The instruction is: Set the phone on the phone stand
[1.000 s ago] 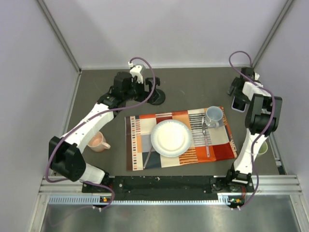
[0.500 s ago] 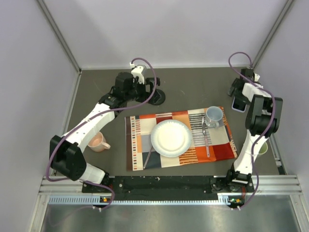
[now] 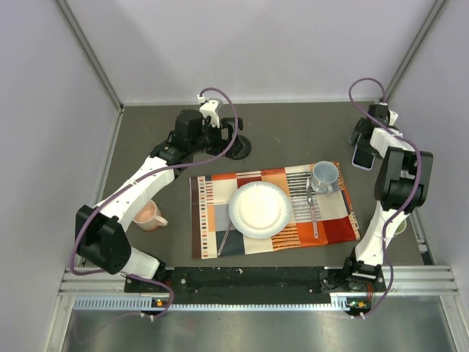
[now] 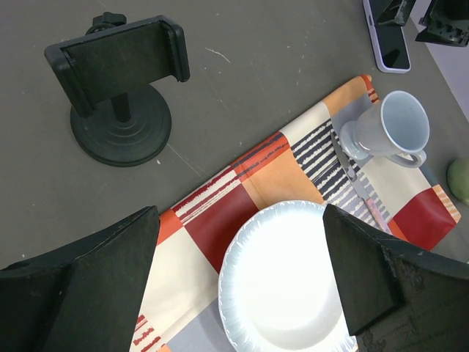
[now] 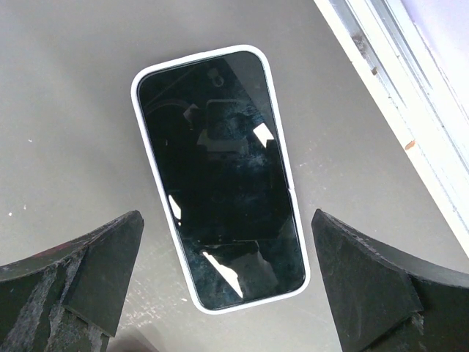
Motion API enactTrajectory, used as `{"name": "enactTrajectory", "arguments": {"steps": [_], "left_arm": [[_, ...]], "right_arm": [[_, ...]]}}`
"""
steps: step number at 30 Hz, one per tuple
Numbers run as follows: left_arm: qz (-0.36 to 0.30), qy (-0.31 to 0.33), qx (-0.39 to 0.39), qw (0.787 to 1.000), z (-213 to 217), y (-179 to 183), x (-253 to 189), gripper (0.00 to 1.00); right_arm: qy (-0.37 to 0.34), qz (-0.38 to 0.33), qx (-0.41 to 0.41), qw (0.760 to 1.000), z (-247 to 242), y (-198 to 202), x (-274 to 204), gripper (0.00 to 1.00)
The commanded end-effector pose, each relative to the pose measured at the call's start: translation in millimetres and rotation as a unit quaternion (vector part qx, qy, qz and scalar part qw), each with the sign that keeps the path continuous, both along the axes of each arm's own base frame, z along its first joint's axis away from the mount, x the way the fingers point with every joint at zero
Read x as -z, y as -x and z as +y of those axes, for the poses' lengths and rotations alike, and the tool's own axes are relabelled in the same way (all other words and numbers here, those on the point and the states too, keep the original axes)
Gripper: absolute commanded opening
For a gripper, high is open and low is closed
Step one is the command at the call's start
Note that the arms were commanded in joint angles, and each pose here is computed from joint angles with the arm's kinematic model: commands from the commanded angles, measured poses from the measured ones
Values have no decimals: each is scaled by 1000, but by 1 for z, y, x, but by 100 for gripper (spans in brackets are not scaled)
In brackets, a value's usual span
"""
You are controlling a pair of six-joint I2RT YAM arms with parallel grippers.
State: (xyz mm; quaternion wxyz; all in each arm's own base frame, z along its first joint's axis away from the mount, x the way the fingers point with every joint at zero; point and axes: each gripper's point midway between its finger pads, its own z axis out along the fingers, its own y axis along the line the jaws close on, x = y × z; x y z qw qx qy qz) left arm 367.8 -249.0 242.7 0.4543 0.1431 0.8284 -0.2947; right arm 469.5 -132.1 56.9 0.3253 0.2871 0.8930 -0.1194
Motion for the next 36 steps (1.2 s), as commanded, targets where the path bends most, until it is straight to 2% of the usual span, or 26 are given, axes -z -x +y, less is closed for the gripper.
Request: {"name": "enactTrajectory", "arguments": {"steps": [1, 8, 13, 19, 24, 30, 36], "left_arm": [[-30, 20, 6, 999, -7, -5, -17, 98], [-31, 21, 8, 999, -8, -4, -18, 98], [-29, 22, 10, 999, -9, -4, -16, 98], [-30, 22, 9, 999, -9, -5, -16, 98], [-35, 21, 8, 999, -7, -4, -19, 98], [-40, 18, 4, 999, -4, -3, -22, 98], [-39, 23, 6, 999, -5, -2, -25, 97]], "right_arm": [[-9, -16, 5, 1000, -4, -11, -7, 99], [-21, -1, 3, 1000, -1, -13, 5, 99], [-4, 13, 25, 1000, -9, -8, 6, 99], [-24, 28, 19, 999, -3, -10, 18, 99], [-35, 67, 14, 997, -2, -4, 34, 98], [-51, 76, 24, 995, 0, -6, 33, 98], [-44, 116, 20, 992, -3, 2, 34, 99]]}}
